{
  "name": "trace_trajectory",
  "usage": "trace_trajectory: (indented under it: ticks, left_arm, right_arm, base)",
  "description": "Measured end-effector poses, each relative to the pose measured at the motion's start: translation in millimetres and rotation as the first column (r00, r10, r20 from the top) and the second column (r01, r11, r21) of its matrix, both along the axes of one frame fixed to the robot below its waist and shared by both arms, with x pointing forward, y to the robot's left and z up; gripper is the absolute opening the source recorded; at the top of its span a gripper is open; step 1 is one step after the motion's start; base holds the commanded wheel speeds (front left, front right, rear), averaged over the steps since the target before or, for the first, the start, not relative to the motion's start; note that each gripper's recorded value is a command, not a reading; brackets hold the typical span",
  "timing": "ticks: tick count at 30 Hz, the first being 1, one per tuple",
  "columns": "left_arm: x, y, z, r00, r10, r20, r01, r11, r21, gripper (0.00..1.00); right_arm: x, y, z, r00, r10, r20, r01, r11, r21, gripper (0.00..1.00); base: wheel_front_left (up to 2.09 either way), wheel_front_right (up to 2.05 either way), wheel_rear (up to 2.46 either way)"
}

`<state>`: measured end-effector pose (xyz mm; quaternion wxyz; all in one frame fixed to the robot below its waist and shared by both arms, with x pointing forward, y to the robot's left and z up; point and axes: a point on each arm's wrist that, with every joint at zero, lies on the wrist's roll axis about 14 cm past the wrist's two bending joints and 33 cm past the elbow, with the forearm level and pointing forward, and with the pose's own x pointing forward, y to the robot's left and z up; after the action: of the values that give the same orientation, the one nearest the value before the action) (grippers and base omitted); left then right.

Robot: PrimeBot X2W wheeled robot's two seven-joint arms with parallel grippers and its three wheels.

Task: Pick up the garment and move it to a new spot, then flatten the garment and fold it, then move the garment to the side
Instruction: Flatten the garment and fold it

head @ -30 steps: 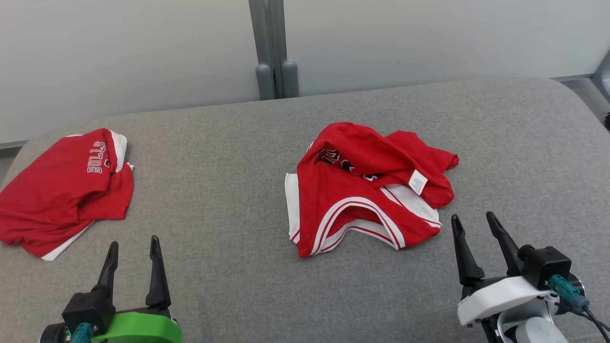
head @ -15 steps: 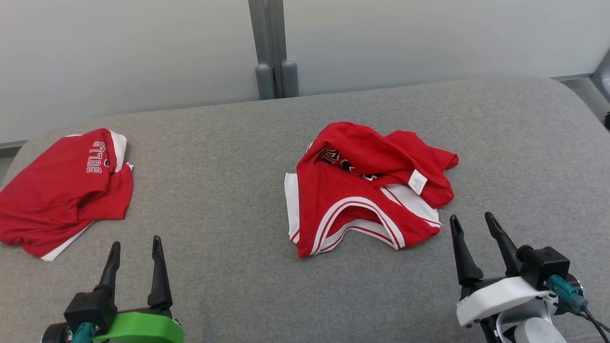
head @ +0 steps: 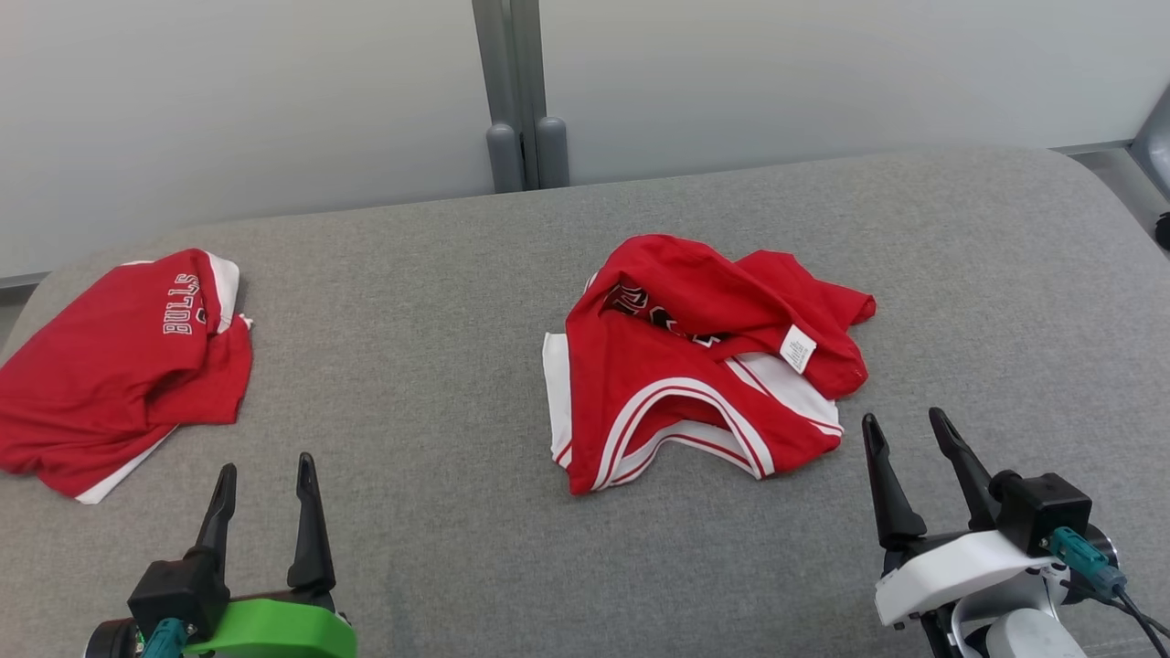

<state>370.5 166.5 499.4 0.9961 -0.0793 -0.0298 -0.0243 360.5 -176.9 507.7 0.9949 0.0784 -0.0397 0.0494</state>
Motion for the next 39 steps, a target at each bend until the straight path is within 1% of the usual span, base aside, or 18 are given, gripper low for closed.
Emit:
trace_trajectory:
  ticks: [4, 8, 13, 15, 17, 22, 25, 29, 33, 34, 35, 36, 39]
  left_arm:
    - [1, -4, 0, 1.000, -0.010, 0.001, 0.010, 1.000, 0.001, 1.00]
    - [8, -19, 5, 0.998, -0.053, 0.015, 0.053, 0.999, 0.000, 1.00]
    - [20, -62, 9, 0.982, -0.187, 0.027, 0.188, 0.982, -0.003, 1.00]
    - [23, -80, 7, 0.970, -0.240, 0.019, 0.241, 0.971, -0.002, 1.00]
    - [25, -103, 0, 0.951, -0.308, -0.001, 0.308, 0.951, -0.015, 1.00]
    - [28, -141, -21, 0.909, -0.413, -0.065, 0.412, 0.911, -0.028, 1.00]
    - [26, -166, -38, 0.868, -0.483, -0.116, 0.482, 0.875, -0.038, 1.00]
    - [25, -187, -61, 0.821, -0.541, -0.182, 0.541, 0.839, -0.054, 1.00]
    - [29, -199, -83, 0.790, -0.562, -0.243, 0.563, 0.823, -0.075, 1.00]
    - [29, -201, -90, 0.780, -0.567, -0.266, 0.567, 0.819, -0.083, 0.80]
    - [29, -204, -95, 0.770, -0.572, -0.281, 0.574, 0.814, -0.084, 0.16]
    - [31, -206, -97, 0.765, -0.577, -0.284, 0.580, 0.810, -0.084, 0.00]
    - [39, -215, -98, 0.755, -0.591, -0.284, 0.593, 0.800, -0.087, 0.00]
  right_arm:
    - [0, -1, 0, 1.000, -0.002, -0.002, 0.002, 1.000, 0.002, 1.00]
    - [0, -1, -3, 1.000, -0.004, -0.009, 0.004, 1.000, 0.004, 1.00]
    - [0, -6, -8, 1.000, -0.019, -0.024, 0.020, 1.000, 0.005, 1.00]
    - [1, -9, -8, 0.999, -0.028, -0.025, 0.028, 1.000, 0.004, 1.00]
    - [2, -14, -8, 0.999, -0.044, -0.027, 0.044, 0.999, 0.010, 1.00]
    - [3, -28, -12, 0.996, -0.084, -0.041, 0.085, 0.996, 0.011, 1.00]
    - [3, -38, -18, 0.992, -0.113, -0.060, 0.114, 0.993, 0.011, 1.00]
    - [3, -48, -20, 0.987, -0.145, -0.070, 0.146, 0.989, 0.010, 1.00]
    - [3, -58, -23, 0.981, -0.175, -0.082, 0.177, 0.984, 0.009, 1.00]
    - [1, -60, -25, 0.979, -0.184, -0.087, 0.186, 0.983, 0.009, 1.00]
    - [0, -63, -26, 0.977, -0.194, -0.092, 0.195, 0.981, 0.008, 1.00]
    - [-1, -65, -27, 0.975, -0.201, -0.096, 0.203, 0.979, 0.008, 1.00]
    - [-4, -72, -30, 0.968, -0.225, -0.107, 0.227, 0.974, 0.002, 1.00]
  base:
    - [0.00, 0.00, 0.00]
    - [0.00, 0.00, 0.00]
    - [0.00, 0.00, 0.00]
    - [0.00, 0.00, 0.00]
    - [0.00, 0.00, 0.00]
    - [0.00, 0.00, 0.00]
    - [0.00, 0.00, 0.00]
    - [0.00, 0.00, 0.00]
    - [0.00, 0.00, 0.00]
    - [0.00, 0.00, 0.00]
    - [0.00, 0.00, 0.00]
    - [0.00, 0.00, 0.00]
    - [0.00, 0.00, 0.00]
